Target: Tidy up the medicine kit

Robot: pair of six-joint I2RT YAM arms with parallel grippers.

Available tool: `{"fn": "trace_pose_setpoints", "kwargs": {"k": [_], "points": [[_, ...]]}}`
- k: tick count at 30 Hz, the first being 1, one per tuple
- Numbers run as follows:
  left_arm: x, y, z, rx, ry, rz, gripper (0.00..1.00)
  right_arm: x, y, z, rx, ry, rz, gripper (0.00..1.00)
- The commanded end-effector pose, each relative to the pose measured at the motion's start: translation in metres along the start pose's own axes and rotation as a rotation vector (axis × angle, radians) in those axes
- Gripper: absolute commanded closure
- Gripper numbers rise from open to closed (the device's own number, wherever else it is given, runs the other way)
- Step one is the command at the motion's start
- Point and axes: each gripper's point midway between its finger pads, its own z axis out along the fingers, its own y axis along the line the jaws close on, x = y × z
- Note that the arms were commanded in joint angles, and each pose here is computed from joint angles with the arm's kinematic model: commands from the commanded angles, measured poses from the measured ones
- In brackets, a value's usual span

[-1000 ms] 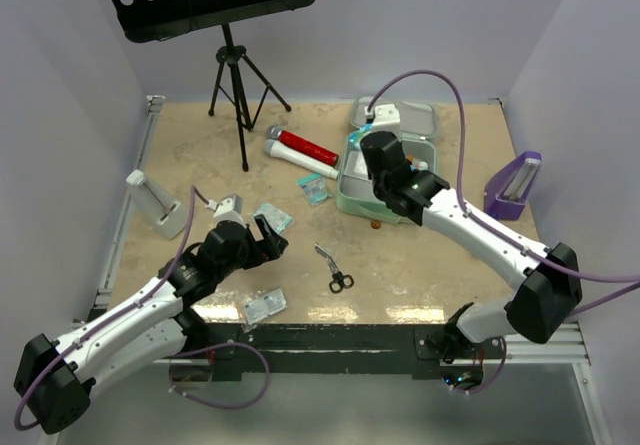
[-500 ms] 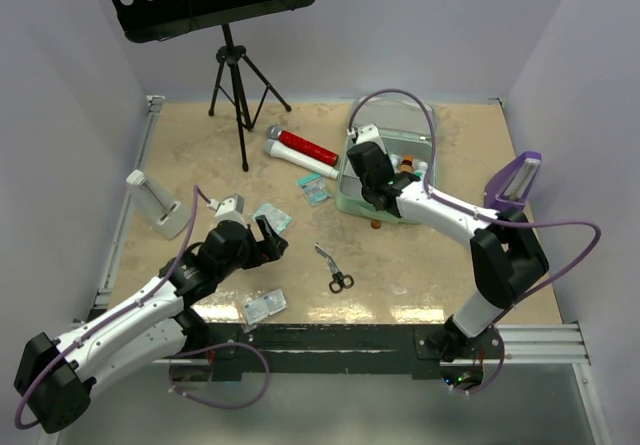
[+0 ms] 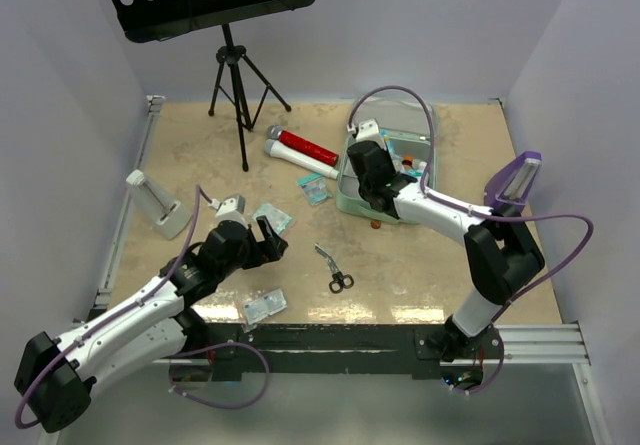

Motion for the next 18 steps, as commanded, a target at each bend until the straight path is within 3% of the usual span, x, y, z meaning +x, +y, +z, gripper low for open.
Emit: {"fn": "trace_pose_setpoints", "kwargs": {"k": [1, 8, 18], "points": [[0.001, 0.001, 0.004, 0.005, -0.004, 0.016, 0.07, 0.001, 0.001, 0.005, 0.011, -0.025, 0.016, 1.00], [0.001, 0.002, 0.004, 0.002, -0.003, 0.015, 0.07, 0.044, 0.019, 0.000, -0.060, 0.061, 0.000, 1.00], [0.003, 0.000, 0.007, -0.001, 0.016, 0.014, 0.07, 0.047, 0.074, -0.038, -0.203, 0.045, -0.012, 1.00]]}}
